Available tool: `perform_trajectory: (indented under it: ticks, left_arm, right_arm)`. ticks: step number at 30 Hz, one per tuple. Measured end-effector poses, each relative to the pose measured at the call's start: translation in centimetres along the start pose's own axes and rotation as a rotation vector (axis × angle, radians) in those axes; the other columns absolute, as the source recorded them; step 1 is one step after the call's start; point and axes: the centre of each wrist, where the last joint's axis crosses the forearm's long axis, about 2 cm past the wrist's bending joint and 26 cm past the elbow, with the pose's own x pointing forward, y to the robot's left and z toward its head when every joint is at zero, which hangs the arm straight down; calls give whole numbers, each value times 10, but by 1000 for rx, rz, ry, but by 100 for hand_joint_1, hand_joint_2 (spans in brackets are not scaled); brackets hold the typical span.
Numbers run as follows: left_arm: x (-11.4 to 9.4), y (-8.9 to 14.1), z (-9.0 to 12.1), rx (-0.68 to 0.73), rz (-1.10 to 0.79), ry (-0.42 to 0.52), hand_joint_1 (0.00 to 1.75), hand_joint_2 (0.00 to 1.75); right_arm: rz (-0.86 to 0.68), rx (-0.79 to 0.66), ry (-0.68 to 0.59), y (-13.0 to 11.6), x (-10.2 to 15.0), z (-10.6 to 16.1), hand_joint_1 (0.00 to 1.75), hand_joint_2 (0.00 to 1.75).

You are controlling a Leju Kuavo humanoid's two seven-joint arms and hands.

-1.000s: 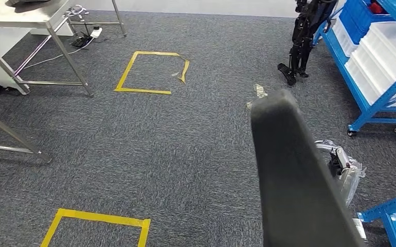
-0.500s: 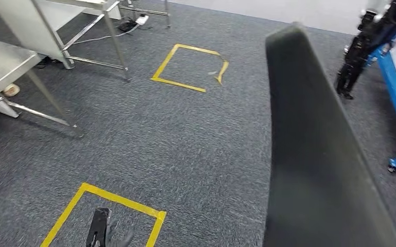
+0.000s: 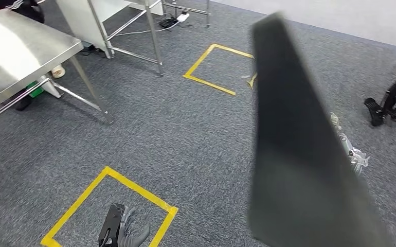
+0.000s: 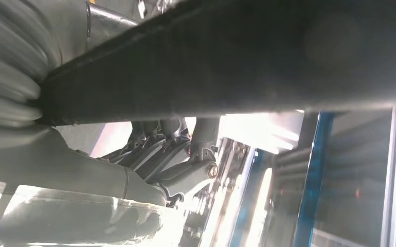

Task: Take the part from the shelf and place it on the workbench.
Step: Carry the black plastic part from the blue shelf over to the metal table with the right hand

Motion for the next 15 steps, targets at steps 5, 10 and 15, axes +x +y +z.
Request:
perform_trajectory:
  ticks: [5, 10, 15]
  left_arm:
    - [4, -1, -2, -28, -44, -19, 0, 175]
    - [5, 1, -3, -34, -66, -25, 0, 175]
    - [6, 0, -3, -42, -74, -28, 0, 175]
  right_arm:
    - [5, -6, -2, -1, 4, -1, 175, 175]
    - [3, -9, -8, -2, 6, -2, 175, 175]
    - [6, -5, -3, -3, 6, 0, 175, 175]
